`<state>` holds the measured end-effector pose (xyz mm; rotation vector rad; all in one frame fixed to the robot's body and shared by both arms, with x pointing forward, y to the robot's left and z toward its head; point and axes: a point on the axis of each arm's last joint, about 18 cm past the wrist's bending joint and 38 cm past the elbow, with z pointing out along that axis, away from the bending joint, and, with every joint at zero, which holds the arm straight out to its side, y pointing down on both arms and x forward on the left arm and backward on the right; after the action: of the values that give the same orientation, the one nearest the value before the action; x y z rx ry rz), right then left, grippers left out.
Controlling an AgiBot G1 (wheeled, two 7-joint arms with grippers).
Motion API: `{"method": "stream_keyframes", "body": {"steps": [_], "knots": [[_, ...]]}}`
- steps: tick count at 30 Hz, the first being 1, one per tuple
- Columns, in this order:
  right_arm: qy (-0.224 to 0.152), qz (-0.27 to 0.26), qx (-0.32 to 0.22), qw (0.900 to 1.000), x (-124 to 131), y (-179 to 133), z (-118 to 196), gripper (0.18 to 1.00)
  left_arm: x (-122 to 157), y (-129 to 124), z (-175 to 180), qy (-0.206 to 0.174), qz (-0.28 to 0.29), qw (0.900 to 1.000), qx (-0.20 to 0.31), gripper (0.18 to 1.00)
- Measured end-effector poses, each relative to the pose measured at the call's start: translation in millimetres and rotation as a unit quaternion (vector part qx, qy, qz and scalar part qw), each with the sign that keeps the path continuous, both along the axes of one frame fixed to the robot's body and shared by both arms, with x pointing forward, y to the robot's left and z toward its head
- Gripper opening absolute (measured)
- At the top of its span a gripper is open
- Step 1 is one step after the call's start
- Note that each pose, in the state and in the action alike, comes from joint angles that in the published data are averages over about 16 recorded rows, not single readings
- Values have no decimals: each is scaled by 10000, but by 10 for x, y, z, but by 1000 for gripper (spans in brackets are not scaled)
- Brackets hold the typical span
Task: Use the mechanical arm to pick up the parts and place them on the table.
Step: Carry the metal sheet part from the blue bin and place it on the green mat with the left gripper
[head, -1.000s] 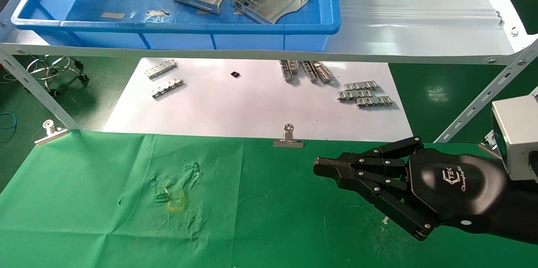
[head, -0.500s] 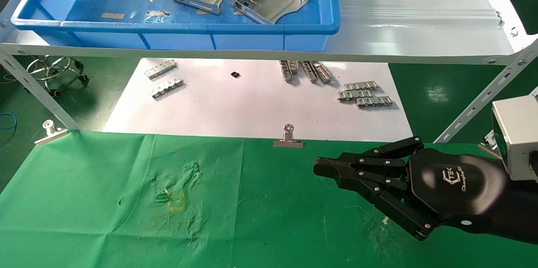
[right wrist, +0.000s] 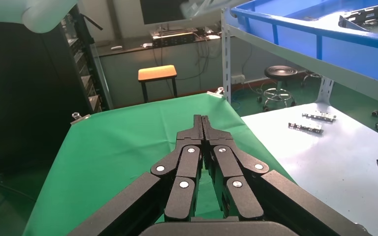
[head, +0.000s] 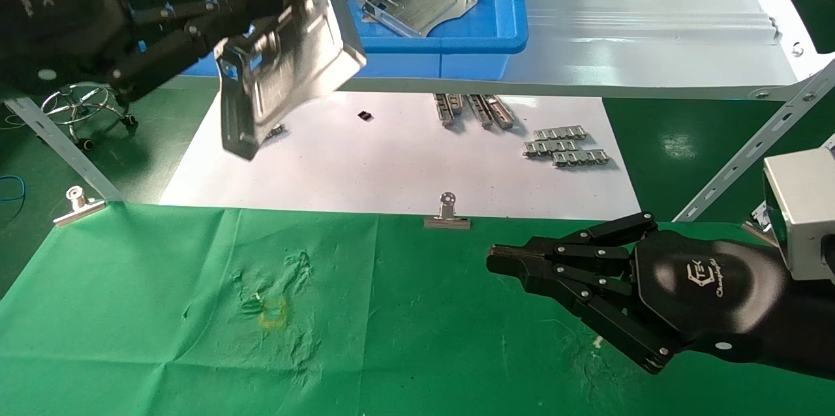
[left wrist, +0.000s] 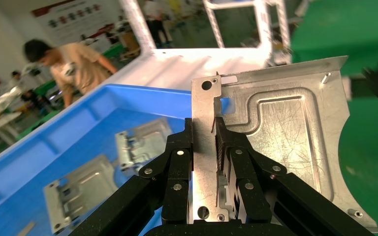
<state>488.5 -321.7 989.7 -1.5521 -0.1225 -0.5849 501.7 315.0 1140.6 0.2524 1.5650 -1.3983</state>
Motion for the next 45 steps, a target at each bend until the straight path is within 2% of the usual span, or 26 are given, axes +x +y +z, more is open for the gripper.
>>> {"method": "stream_keyframes", "body": {"steps": [7, 16, 24, 45], "knots": [[0, 0, 0, 10000, 0, 0, 0, 192, 46, 10, -341, -294, -31, 9951, 945, 261], [0, 0, 0, 10000, 0, 0, 0, 192, 284, 57, -865, -445, 386, 9809, 1853, 230], [0, 0, 0, 10000, 0, 0, 0, 192, 477, 87, -1286, -597, 784, 9680, 2308, 206], [0, 0, 0, 10000, 0, 0, 0, 192, 726, 139, -2242, -1245, 1058, 9303, 3285, 204]]}}
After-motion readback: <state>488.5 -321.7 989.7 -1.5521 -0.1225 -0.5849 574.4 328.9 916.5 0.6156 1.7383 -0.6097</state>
